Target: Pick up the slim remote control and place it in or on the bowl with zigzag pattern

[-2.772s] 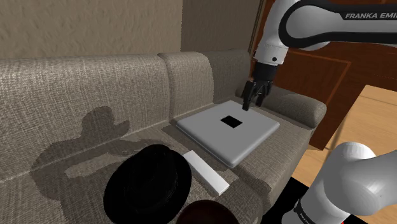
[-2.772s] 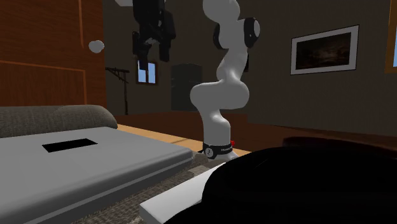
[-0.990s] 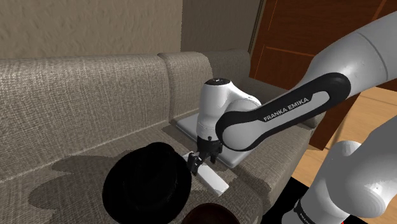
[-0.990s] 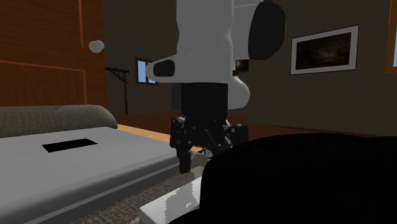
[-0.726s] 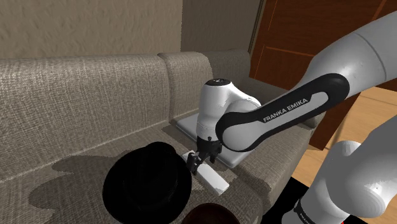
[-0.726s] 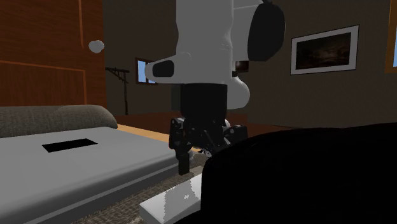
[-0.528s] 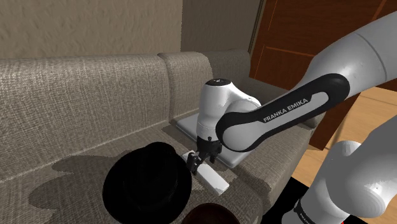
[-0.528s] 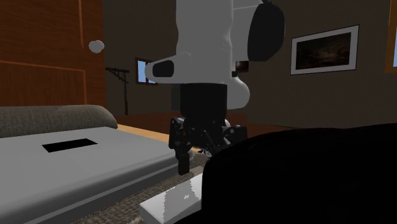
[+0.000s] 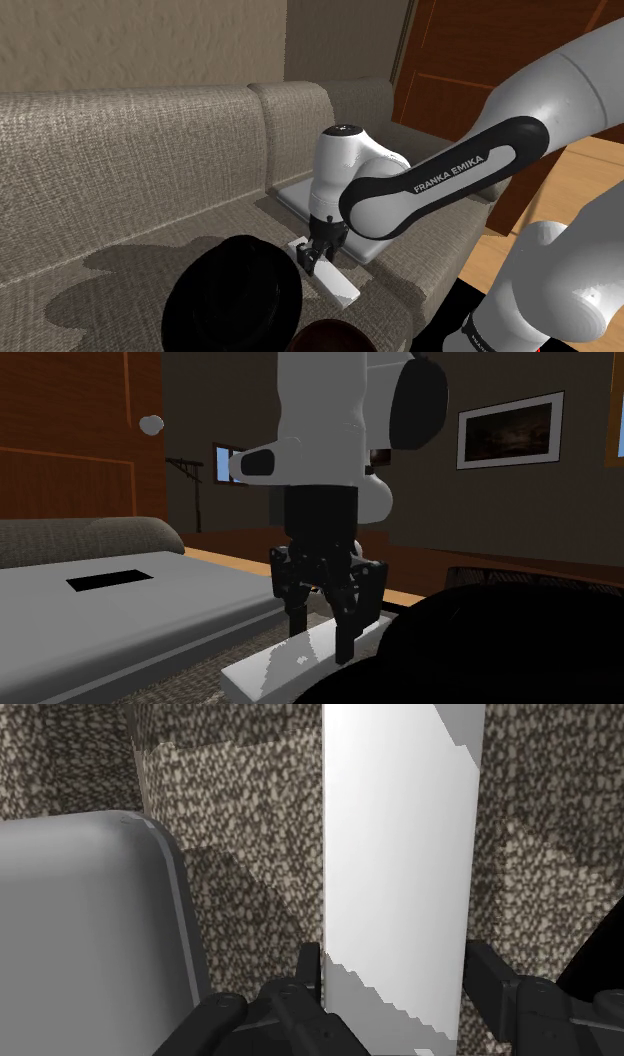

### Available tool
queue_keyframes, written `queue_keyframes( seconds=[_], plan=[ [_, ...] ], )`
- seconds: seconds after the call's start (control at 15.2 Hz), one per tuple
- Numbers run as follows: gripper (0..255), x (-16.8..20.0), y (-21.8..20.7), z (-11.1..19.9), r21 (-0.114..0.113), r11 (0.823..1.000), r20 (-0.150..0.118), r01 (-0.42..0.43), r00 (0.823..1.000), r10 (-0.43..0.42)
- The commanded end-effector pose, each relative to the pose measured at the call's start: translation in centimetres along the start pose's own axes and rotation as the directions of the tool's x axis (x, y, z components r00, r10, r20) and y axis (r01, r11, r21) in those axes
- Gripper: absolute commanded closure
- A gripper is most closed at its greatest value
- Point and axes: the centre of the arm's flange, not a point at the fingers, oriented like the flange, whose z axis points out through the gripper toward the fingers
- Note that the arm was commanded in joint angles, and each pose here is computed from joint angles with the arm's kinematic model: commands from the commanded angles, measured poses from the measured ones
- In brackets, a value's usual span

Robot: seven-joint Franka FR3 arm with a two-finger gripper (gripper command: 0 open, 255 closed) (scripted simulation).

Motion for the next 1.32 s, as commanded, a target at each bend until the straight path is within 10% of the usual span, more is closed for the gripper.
queue_keyframes(
  seconds=[0.0, 1.25],
  plan=[
    [255, -0.1, 0.1, 0.4, -0.004, 1.000, 0.009, 0.000, 1.000, 0.000],
    [255, 0.0, 0.0, -8.4, -0.005, 1.000, 0.009, 0.000, 1.000, 0.000]
  ],
)
